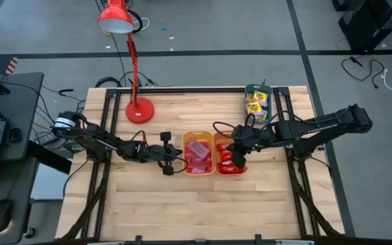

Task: Sort candy
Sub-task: Move the bins to the center of the table

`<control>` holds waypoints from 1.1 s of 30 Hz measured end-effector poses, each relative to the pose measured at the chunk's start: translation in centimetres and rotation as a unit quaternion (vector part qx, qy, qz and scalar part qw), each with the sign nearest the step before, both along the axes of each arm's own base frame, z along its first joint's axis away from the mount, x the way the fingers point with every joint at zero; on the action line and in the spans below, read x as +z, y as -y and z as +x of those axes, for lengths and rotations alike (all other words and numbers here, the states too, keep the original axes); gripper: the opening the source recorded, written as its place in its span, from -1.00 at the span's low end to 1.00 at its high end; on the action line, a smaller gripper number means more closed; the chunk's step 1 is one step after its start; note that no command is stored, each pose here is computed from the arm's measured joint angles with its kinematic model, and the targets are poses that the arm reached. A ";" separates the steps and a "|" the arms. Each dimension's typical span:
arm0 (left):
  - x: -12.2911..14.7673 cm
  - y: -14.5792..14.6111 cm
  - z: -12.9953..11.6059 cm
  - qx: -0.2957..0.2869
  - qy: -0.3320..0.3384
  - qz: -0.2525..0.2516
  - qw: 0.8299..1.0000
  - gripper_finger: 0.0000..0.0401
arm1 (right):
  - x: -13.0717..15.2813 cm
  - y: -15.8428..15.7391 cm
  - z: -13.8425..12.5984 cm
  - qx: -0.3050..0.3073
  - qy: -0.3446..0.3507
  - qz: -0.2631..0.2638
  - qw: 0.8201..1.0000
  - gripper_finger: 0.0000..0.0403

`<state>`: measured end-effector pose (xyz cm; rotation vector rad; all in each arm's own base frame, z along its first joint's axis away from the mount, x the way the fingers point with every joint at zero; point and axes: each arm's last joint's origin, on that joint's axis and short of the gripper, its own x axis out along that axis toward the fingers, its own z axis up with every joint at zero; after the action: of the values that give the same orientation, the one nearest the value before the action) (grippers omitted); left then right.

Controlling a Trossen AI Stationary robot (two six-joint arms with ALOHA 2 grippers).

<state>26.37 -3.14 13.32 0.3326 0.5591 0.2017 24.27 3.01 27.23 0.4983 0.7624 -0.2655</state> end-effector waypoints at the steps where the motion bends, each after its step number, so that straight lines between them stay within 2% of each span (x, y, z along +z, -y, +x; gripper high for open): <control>1: 0.0 0.0 0.0 -0.001 0.003 -0.001 1.000 -1.00 | 0.0 0.0 0.0 0.000 0.000 0.000 1.000 -1.00; 33: 0.4 -0.6 0.4 -0.018 0.028 -0.037 0.999 -1.00 | 0.0 0.1 0.0 -0.009 0.002 -0.015 1.000 -1.00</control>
<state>26.78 -2.58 13.74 0.2649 0.5045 0.1555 24.27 2.92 27.25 0.4779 0.7502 -0.2930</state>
